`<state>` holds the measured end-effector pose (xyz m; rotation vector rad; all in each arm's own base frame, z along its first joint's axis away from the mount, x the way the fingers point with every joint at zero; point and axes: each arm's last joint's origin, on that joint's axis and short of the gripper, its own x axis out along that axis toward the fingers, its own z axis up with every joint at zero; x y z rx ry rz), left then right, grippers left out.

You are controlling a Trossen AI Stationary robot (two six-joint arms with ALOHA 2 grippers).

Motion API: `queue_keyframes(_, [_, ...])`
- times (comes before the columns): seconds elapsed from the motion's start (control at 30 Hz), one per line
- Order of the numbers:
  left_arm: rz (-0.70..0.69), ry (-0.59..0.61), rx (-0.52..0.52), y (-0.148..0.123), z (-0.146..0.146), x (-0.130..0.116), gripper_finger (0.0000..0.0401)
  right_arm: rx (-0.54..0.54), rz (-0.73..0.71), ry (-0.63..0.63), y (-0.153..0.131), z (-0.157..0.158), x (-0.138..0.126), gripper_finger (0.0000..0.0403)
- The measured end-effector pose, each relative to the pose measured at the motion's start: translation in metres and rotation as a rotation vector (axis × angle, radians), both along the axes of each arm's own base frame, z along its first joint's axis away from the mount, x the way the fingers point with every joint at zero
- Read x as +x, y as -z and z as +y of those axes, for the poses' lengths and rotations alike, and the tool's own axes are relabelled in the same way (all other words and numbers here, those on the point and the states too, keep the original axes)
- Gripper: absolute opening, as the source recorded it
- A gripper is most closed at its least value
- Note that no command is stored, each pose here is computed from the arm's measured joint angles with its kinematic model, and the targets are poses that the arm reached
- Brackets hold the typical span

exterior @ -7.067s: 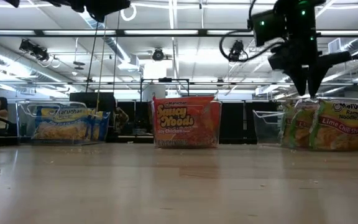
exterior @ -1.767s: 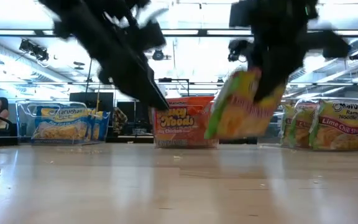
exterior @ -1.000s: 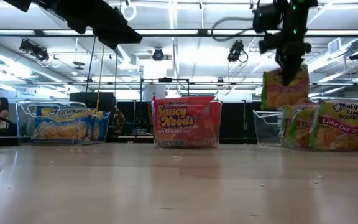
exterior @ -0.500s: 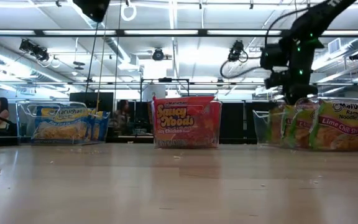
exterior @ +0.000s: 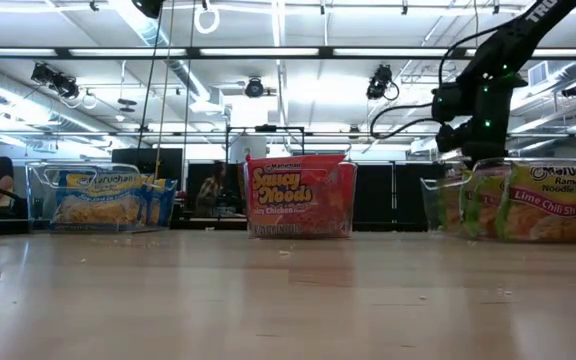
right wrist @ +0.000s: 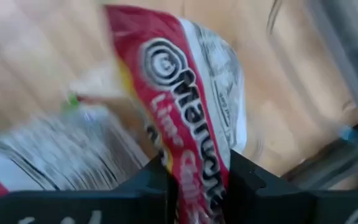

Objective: Sort Maruchan noodles
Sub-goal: Put the green noodle pack into the right transparent bin

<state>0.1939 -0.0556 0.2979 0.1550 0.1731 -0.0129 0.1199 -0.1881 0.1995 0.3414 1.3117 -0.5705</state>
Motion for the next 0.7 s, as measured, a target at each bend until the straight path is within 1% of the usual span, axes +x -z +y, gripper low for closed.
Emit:
queue_keyframes(0.13, [0.005, -0.002, -0.001, 0.001, 0.001, 0.0, 0.0217, -0.031, -0.041, 0.006, -0.009, -0.004, 0.001, 0.0117])
queue_keyframes(0.3, [0.012, -0.004, -0.01, 0.001, 0.001, 0.0, 0.0217, -0.055, -0.011, -0.003, -0.015, -0.006, 0.001, 0.0141])
queue_keyframes(0.43, [0.009, -0.004, -0.012, 0.001, 0.001, -0.001, 0.0217, -0.103, 0.05, -0.01, -0.016, -0.008, 0.0, 0.0144])
queue_keyframes(0.57, [0.009, -0.004, -0.012, 0.001, 0.001, -0.001, 0.0217, -0.126, 0.094, -0.045, -0.016, -0.008, -0.001, 0.0119])
queue_keyframes(0.7, [0.009, -0.004, -0.011, 0.001, 0.001, -0.001, 0.0217, -0.127, 0.107, -0.102, -0.016, -0.005, 0.003, 0.0063])
